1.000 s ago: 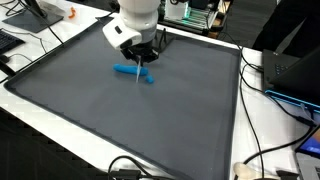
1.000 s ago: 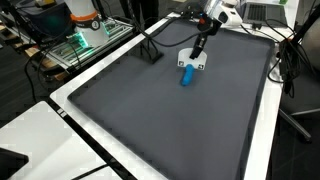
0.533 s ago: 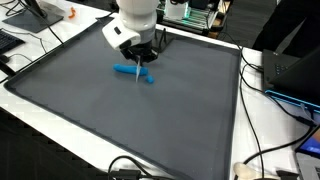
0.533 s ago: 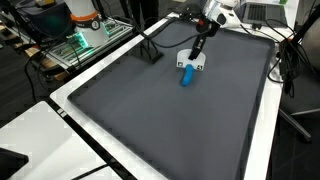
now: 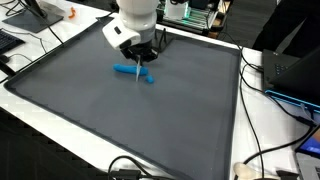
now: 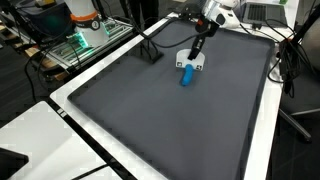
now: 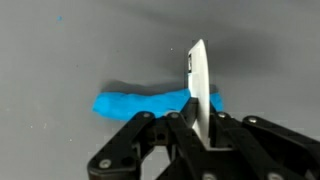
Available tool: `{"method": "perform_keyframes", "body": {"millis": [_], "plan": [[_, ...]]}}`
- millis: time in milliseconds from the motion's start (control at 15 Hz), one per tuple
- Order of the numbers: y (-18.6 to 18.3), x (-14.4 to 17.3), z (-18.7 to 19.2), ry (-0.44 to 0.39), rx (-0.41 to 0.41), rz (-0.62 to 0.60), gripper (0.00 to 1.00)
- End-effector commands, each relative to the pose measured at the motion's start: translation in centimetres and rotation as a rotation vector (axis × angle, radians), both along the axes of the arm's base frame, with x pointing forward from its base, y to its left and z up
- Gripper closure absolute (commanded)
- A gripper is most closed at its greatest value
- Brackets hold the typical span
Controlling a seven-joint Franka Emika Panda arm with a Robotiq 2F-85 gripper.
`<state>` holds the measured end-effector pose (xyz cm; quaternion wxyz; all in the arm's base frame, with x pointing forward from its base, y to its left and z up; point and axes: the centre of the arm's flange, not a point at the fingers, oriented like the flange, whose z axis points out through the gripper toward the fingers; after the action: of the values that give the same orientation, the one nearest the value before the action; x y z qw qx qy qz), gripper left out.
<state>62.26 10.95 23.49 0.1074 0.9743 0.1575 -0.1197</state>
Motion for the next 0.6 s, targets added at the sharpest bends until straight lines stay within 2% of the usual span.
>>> {"method": "perform_keyframes", "body": {"millis": [0,333,533], "plan": [[-1.1,-2.3,-1.1,0.045,-0.01,-0.004,0.98],[-1.3,-2.9,-0.7,0.05,-0.009,-0.005,0.98],[-1.2,-2.9,0.2,0.023,0.005,-0.01,0.98]]}}
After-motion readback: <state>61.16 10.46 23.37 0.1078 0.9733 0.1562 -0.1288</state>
